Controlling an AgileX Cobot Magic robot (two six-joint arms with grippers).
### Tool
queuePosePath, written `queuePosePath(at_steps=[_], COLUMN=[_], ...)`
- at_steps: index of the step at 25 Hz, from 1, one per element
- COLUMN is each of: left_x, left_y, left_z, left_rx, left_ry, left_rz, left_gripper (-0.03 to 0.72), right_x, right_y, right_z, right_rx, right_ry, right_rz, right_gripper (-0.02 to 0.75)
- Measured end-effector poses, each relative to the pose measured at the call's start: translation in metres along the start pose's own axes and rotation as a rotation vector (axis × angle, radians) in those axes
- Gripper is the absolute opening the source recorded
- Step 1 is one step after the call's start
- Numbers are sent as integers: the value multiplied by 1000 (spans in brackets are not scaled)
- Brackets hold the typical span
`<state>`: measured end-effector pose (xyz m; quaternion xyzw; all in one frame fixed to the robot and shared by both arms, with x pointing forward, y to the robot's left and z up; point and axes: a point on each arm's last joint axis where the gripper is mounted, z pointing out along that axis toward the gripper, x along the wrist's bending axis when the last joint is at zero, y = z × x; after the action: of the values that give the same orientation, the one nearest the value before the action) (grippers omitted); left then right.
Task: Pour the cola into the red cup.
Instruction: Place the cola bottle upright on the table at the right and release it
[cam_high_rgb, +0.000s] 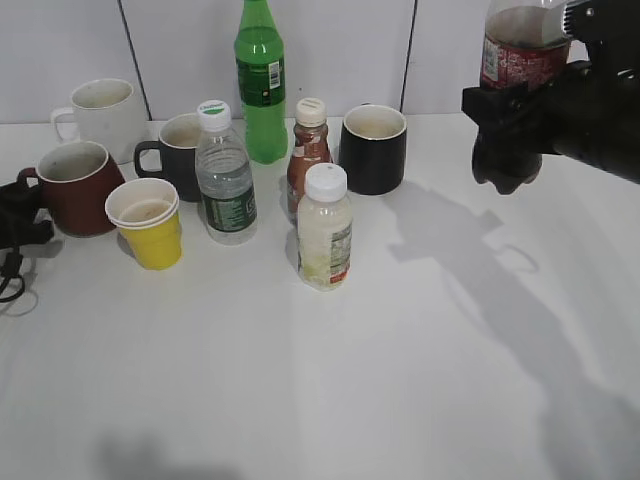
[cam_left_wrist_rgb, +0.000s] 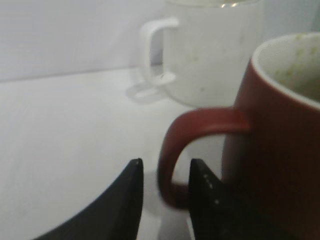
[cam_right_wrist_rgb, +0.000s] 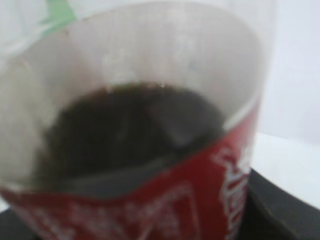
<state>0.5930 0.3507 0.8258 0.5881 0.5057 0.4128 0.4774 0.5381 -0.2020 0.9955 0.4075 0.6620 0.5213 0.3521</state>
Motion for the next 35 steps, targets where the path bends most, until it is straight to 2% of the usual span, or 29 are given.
queuePosePath(at_steps=[5,12,18,25,29,35], left_x=[4,-3,-15,-20,-21,-24], left_y=[10,25,37,56,62,75], left_z=[-19,-41,-65,-79,-84,-93], left_rx=[9,2,4,-41,-57,-95], left_ry=[30,33,2,-1,1,1], left_rz=[-8,-6,6,28,35,54], left_gripper=[265,329,332,332,332,332], right_x=[0,-4,-13,-12,-12,-11], right_y=[-5,-47,-90,-114,-116,-106], right_z=[6,32,47,52,52,51], right_rx=[-38,-37,-42,-14,-14,-54], right_ry=[6,-34,-123,-127,-120,-109], right_rz=[18,101,183,238,233,204], right_gripper=[463,463,463,463,463,637])
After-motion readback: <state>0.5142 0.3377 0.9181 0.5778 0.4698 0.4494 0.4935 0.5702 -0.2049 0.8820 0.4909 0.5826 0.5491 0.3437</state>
